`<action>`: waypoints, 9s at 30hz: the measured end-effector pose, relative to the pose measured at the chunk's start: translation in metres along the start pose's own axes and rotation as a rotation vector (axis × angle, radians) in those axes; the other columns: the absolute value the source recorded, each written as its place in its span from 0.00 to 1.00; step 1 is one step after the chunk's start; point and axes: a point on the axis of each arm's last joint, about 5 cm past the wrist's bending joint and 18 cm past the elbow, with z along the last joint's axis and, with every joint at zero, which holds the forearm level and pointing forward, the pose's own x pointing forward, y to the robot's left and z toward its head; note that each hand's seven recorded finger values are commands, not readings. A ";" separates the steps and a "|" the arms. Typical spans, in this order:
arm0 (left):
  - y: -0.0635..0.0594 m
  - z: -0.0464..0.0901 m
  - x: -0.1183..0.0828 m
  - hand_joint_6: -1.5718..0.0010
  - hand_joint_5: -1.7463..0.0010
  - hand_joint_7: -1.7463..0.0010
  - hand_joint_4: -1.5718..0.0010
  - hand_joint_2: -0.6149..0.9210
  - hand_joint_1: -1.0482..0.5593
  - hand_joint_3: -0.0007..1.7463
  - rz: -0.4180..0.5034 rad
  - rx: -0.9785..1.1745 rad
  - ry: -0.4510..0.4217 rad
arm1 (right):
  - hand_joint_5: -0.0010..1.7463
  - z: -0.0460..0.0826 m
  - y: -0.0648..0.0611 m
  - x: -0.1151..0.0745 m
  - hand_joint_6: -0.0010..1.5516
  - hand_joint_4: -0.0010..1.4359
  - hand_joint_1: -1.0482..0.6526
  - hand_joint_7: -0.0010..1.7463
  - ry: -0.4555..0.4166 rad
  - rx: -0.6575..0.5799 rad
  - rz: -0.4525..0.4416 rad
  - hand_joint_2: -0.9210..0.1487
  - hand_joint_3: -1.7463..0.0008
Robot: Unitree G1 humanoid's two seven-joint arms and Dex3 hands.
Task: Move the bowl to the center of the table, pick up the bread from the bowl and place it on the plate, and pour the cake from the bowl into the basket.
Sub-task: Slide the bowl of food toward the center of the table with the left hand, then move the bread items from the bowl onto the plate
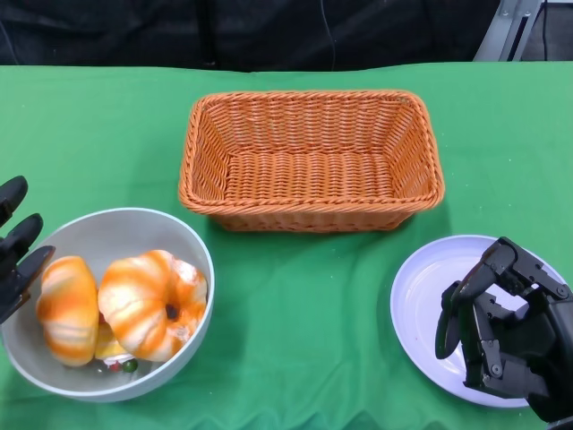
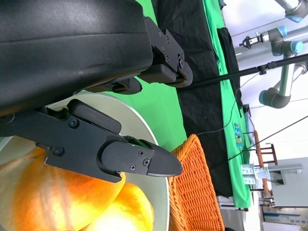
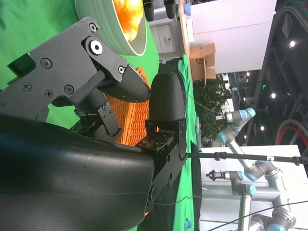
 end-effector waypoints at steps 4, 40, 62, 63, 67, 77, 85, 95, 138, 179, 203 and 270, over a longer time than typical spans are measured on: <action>-0.004 0.001 0.001 0.79 1.00 1.00 0.76 1.00 0.25 0.11 -0.009 -0.011 -0.006 | 1.00 0.000 0.000 0.000 0.40 0.57 0.54 0.94 0.000 -0.001 0.001 0.40 0.24; -0.061 0.015 -0.002 0.83 1.00 1.00 0.78 1.00 0.27 0.16 0.058 -0.030 0.027 | 1.00 -0.001 0.000 0.000 0.39 0.57 0.54 0.95 0.011 -0.015 0.005 0.37 0.26; -0.079 0.018 -0.006 0.82 0.99 1.00 0.78 1.00 0.28 0.17 0.035 -0.097 0.031 | 1.00 -0.004 -0.001 -0.001 0.39 0.56 0.54 0.95 0.014 -0.017 0.008 0.37 0.26; -0.080 0.018 -0.006 0.82 0.99 1.00 0.77 1.00 0.28 0.18 0.031 -0.095 0.031 | 1.00 -0.004 -0.001 -0.001 0.39 0.56 0.54 0.95 0.015 -0.017 0.008 0.37 0.26; -0.082 0.019 -0.005 0.82 0.99 1.00 0.77 1.00 0.27 0.18 0.021 -0.089 0.029 | 1.00 -0.004 -0.001 -0.001 0.39 0.56 0.54 0.95 0.015 -0.017 0.005 0.37 0.26; -0.090 0.022 -0.007 0.82 0.99 1.00 0.77 1.00 0.29 0.17 0.006 -0.127 0.030 | 1.00 -0.004 -0.001 -0.001 0.39 0.56 0.54 0.96 0.015 -0.018 0.002 0.37 0.26; -0.095 0.023 -0.009 0.82 0.99 1.00 0.76 1.00 0.28 0.17 -0.003 -0.141 0.034 | 1.00 -0.004 0.000 -0.001 0.39 0.56 0.55 0.96 0.017 -0.021 0.005 0.36 0.26; -0.101 0.025 -0.009 0.82 1.00 1.00 0.77 1.00 0.25 0.17 -0.041 -0.134 0.027 | 1.00 -0.004 0.000 -0.001 0.39 0.57 0.54 0.96 0.017 -0.021 0.005 0.37 0.26; -0.112 0.033 -0.024 0.82 1.00 1.00 0.77 1.00 0.26 0.15 -0.121 -0.147 -0.017 | 1.00 -0.005 0.000 -0.001 0.38 0.56 0.54 0.97 0.026 -0.018 0.022 0.36 0.27; -0.057 -0.014 -0.026 0.31 0.33 0.68 0.48 1.00 0.55 0.20 0.023 0.010 -0.252 | 1.00 -0.008 -0.001 -0.003 0.37 0.55 0.55 0.96 0.032 -0.015 0.012 0.35 0.27; -0.072 -0.025 -0.028 0.49 0.13 0.34 0.53 1.00 0.53 0.21 0.072 -0.103 -0.243 | 0.98 -0.005 -0.009 -0.006 0.38 0.46 0.54 0.82 0.025 -0.074 -0.008 0.34 0.35; -0.098 -0.029 -0.018 0.45 0.19 0.35 0.48 1.00 0.53 0.21 0.069 -0.151 -0.239 | 0.27 0.088 0.065 0.060 0.47 0.47 0.20 0.00 -0.259 -1.150 0.575 0.08 1.00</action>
